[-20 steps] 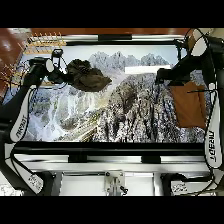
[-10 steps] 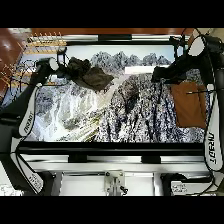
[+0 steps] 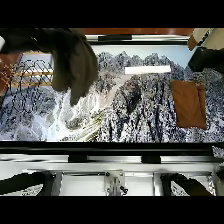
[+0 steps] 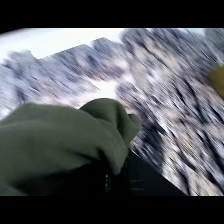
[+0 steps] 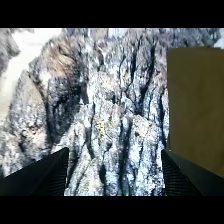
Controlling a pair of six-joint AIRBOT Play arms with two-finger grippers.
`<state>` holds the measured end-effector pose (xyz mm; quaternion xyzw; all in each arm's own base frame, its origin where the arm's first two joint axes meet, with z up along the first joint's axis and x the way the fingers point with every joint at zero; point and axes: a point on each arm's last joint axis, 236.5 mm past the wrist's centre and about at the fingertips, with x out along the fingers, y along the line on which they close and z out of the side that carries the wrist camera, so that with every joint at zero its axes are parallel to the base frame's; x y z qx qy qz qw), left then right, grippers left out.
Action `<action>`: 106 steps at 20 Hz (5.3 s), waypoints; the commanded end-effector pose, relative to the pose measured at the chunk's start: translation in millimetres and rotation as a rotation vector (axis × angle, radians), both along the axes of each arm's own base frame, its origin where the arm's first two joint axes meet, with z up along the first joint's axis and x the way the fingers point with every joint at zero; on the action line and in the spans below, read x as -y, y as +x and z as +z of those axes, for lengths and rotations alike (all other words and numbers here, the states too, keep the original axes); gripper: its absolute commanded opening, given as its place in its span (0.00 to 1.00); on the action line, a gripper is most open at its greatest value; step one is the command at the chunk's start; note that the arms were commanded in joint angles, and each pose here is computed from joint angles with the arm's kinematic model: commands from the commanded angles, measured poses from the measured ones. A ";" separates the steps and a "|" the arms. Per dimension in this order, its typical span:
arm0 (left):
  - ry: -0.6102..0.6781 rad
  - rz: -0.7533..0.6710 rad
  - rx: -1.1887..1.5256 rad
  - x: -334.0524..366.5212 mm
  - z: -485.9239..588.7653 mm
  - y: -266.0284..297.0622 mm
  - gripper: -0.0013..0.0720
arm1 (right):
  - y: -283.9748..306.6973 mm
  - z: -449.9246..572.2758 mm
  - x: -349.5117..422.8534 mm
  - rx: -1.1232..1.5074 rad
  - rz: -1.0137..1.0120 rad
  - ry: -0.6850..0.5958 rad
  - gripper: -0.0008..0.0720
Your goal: Fold the shirts.
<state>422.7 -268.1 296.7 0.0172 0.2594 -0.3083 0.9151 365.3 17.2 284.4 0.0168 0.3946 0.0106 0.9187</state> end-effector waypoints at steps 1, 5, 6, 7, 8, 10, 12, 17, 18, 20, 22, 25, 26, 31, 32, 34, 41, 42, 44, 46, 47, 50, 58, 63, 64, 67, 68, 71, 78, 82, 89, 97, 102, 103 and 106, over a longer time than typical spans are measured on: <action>0.026 -0.145 -0.186 85.8 -89.3 -58.1 0.06 | -51.5 20.9 -7.5 0.004 0.012 0.050 0.96; 0.167 -0.167 -0.482 128.0 -226.6 -98.6 1.00 | -66.0 -12.8 -13.5 -0.142 0.039 0.056 0.96; 0.205 -0.159 -0.522 119.3 -236.9 -101.6 1.00 | -65.9 -26.2 -15.5 -0.180 0.046 0.058 0.96; 0.248 -0.135 -0.544 101.5 -239.7 -98.3 1.00 | -66.4 -43.4 -16.5 -0.228 0.054 0.056 0.96; 0.285 -0.096 -0.549 78.0 -237.2 -89.6 1.00 | -67.8 -66.4 -18.0 -0.289 0.063 0.055 0.96; 0.349 0.013 -0.550 16.2 -227.3 -65.1 1.00 | -75.5 -123.2 -18.7 -0.435 0.075 0.050 0.96; 0.307 0.094 -0.661 -27.3 -239.5 -61.7 1.00 | -94.5 -187.3 -21.7 -0.598 0.083 0.081 0.96; 0.112 0.071 -0.959 -24.8 -336.8 -115.7 1.00 | -135.7 -286.1 -73.0 -0.798 0.063 0.446 0.96; 0.052 0.085 -0.970 -14.5 -348.1 -118.7 1.00 | -138.2 -295.7 -79.5 -0.802 0.054 0.478 0.96; -0.026 0.116 -0.976 1.8 -362.5 -116.2 1.00 | -137.2 -307.9 -94.6 -0.790 0.023 0.570 0.96; -0.047 0.069 -0.983 17.9 -370.3 -117.0 1.00 | -132.1 -315.9 -104.4 -0.763 -0.012 0.641 0.96; -0.099 0.083 -0.973 28.5 -375.1 -105.6 0.75 | -126.8 -325.3 -107.1 -0.733 -0.050 0.677 0.96; -0.111 0.096 -0.955 28.9 -374.9 -99.5 0.70 | -127.4 -329.0 -107.3 -0.742 -0.057 0.680 0.96; -0.116 0.098 -0.935 26.7 -372.5 -92.9 0.31 | -130.0 -361.9 -158.9 -0.812 0.025 0.666 0.96; -0.115 0.097 -0.942 25.2 -372.0 -93.5 0.13 | -131.3 -368.8 -169.5 -0.831 0.025 0.676 0.96; -0.097 0.054 -0.948 22.4 -366.9 -96.0 0.06 | -136.1 -381.9 -177.5 -0.871 0.024 0.675 0.96; -0.110 -0.021 -0.776 17.0 -304.9 -57.2 0.06 | -114.5 -373.9 -196.2 -0.803 0.084 0.730 0.12; -0.100 -0.023 -0.707 12.0 -283.8 -45.3 0.06 | -114.6 -359.1 -194.2 -0.794 0.188 0.689 0.12; -0.061 -0.024 -0.501 -4.6 -216.1 -17.5 0.06 | -106.8 -321.4 -164.9 -0.744 0.337 0.496 0.12; -0.055 -0.006 -0.226 -25.6 -107.5 1.4 0.06 | -74.4 -251.5 -112.4 -0.557 0.362 0.250 0.12; -0.087 0.009 -0.069 -38.0 -37.1 0.3 0.06 | -54.1 -199.7 -87.6 -0.401 0.344 0.148 0.12; -0.228 0.057 0.376 -84.3 162.3 -56.7 0.06 | -35.2 26.3 -47.1 0.261 0.259 -0.004 0.12; -0.056 0.453 0.491 -224.6 210.6 -183.3 0.06 | -153.0 200.4 -43.2 0.753 0.243 0.038 0.12; 0.177 0.486 -0.049 -240.6 24.0 -164.1 0.06 | -126.5 58.9 -39.1 0.161 0.246 0.009 0.12; 0.200 0.498 -0.085 -244.4 -6.6 -157.3 0.06 | -118.5 29.8 -35.5 0.059 0.240 -0.005 0.12; 0.189 0.537 -0.173 -246.1 -90.2 -140.4 0.06 | -80.6 -55.0 -28.9 -0.155 0.224 -0.036 0.12; 0.179 0.540 -0.241 -242.6 -123.6 -138.9 0.06 | -63.5 -83.8 -30.8 -0.200 0.221 -0.028 0.12; 0.089 0.503 -0.360 -217.3 -194.4 -129.9 0.06 | 0.3 -156.8 -53.2 -0.227 0.219 0.068 0.12; -0.081 0.518 -0.363 -193.2 -230.1 -84.5 0.06 | 135.9 -241.5 -116.2 -0.130 -0.019 0.596 0.38; -0.079 0.519 -0.366 -193.5 -232.4 -82.7 0.06 | 95.1 -255.7 -88.8 -0.290 0.134 0.451 0.82; -0.077 0.518 -0.364 -193.6 -232.3 -82.5 0.06 | -19.7 -334.0 -20.1 -0.732 -0.099 0.676 0.82; -0.077 0.517 -0.364 -193.5 -232.3 -82.6 0.06 | -26.2 -387.1 -86.4 -0.819 0.014 0.720 0.82; -0.048 0.489 -0.335 -193.3 -224.9 -80.5 0.06 | -3.1 -358.4 -115.3 -0.695 0.136 0.768 0.12; -0.028 0.469 -0.303 -193.4 -214.5 -77.3 0.06 | 8.9 -327.1 -122.4 -0.601 0.220 0.786 0.12; -0.009 0.407 -0.141 -189.7 -136.3 -62.5 0.06 | 52.5 -170.7 -113.4 -0.170 0.368 0.729 0.12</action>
